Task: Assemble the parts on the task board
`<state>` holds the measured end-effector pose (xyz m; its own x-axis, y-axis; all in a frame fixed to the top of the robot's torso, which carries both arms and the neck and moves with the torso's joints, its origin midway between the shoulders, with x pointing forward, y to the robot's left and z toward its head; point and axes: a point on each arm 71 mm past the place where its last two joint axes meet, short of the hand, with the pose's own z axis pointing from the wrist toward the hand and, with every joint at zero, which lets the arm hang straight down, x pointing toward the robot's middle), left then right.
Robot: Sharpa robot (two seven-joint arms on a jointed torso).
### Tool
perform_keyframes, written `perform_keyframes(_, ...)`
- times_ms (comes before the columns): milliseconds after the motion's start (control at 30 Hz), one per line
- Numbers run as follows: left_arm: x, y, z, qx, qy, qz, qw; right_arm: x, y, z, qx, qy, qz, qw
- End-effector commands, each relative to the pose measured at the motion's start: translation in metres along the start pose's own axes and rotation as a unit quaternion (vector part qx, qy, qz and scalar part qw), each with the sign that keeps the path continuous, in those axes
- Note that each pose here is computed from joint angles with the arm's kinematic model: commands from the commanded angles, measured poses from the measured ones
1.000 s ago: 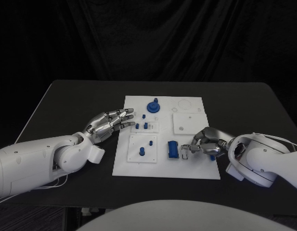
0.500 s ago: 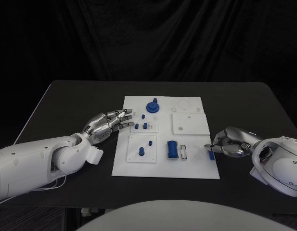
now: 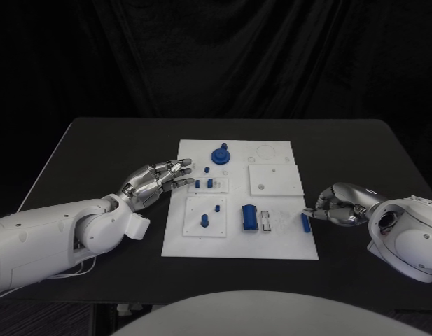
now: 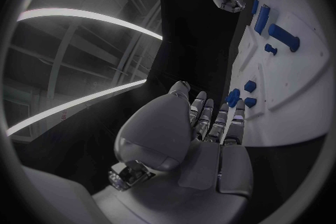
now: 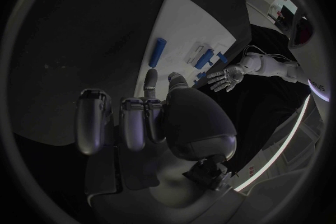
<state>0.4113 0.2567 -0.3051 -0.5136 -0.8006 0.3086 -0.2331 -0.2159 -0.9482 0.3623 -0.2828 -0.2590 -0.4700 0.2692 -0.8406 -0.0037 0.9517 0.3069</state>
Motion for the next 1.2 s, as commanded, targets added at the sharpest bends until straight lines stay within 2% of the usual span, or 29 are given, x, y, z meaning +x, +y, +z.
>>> perform_keyframes(33,0.0013,-0.0002,0.0007,0.005,0.001,-0.003,1.0,0.002,-0.002,0.002,0.016,0.006,-0.021,1.0)
perform_keyframes(700,0.0021,0.0006,0.0029,0.004,0.005,-0.005,1.0,0.015,0.006,0.017,0.015,0.041,-0.044,0.998)
perform_keyframes(1200,0.0024,0.0015,0.0035,0.002,0.008,-0.007,1.0,0.028,0.022,0.02,-0.012,0.053,-0.042,0.998)
